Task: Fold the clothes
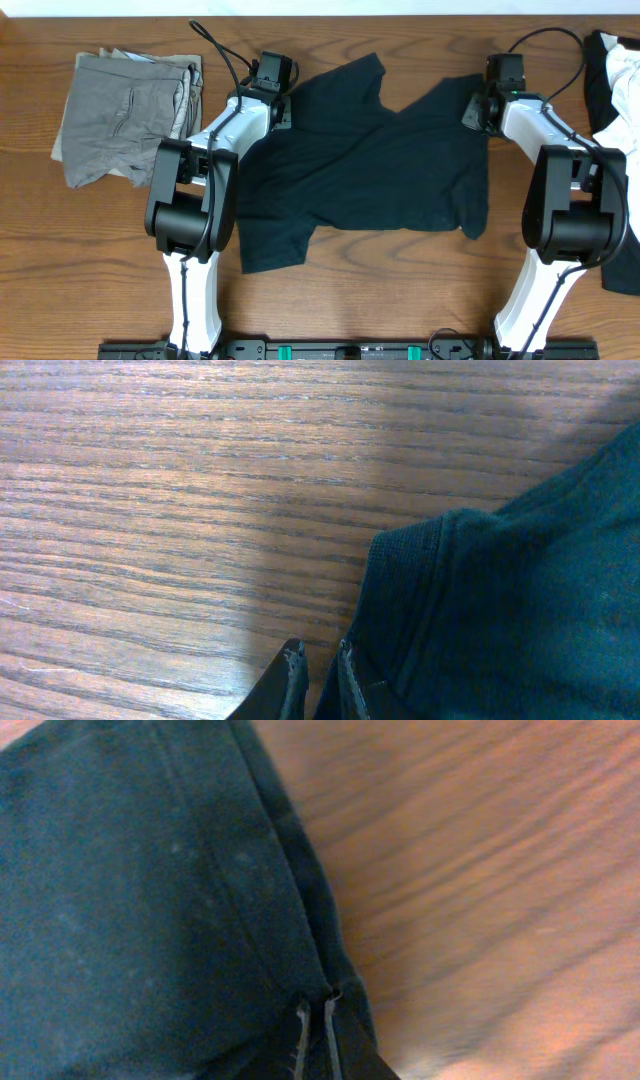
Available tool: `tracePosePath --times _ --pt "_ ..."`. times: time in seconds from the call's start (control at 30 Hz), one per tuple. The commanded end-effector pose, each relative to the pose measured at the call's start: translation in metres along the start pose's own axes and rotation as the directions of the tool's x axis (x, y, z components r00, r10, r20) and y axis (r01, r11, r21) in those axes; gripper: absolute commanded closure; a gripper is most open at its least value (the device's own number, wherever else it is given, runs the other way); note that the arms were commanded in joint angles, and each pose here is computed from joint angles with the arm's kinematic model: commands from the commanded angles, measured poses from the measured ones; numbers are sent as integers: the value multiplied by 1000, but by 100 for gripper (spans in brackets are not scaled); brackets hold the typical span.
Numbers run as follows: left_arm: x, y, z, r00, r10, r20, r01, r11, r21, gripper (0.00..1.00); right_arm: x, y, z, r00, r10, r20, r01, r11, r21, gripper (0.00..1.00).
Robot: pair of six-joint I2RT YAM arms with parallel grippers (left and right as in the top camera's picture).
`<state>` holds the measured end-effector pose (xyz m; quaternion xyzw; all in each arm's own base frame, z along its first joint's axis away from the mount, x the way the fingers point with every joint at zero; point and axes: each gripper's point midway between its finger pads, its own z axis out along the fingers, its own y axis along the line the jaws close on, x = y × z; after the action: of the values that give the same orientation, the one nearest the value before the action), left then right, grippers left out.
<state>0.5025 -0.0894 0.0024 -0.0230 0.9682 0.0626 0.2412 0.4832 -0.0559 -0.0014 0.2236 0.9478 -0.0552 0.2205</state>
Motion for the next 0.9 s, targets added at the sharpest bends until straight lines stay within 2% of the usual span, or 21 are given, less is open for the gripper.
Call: tracePosePath --times 0.0,0.13,0.23,0.43,0.47,0.5,0.6,0.67,0.8,0.87 --pt "8 5 1 1000 9 -29 -9 1000 -7 85 36 -54 26 994 -30 -104 49 982 181 94" --pt "7 12 2 1000 -6 -30 5 1000 -14 85 27 -80 14 995 8 -97 15 973 232 93" --pt "5 18 3 999 -18 -27 18 1000 -19 85 30 -96 1 991 19 -136 15 969 245 89" --pt "-4 21 0 1000 -31 0 31 999 -15 85 40 -116 -26 979 43 -200 15 961 277 89" --pt "-6 21 -2 999 -33 8 33 999 -14 84 38 -118 -30 980 44 -196 12 961 277 88" --pt "-9 21 -6 999 -35 17 35 999 -11 79 36 -118 -35 980 48 -191 4 964 266 83" --pt "-22 22 -25 998 -33 53 33 999 -1 76 23 -102 -52 985 -29 -168 53 988 144 69" --pt "-33 19 -43 996 -18 90 16 1000 21 75 8 -87 -69 991 -68 -112 74 996 51 64" --pt "-51 -18 -85 982 78 172 -114 971 210 77 -23 -59 -109 996 -82 28 85 989 -119 66" --pt "-53 -46 -99 966 140 218 -207 922 326 81 -32 -46 -124 995 -71 75 85 978 -193 66"
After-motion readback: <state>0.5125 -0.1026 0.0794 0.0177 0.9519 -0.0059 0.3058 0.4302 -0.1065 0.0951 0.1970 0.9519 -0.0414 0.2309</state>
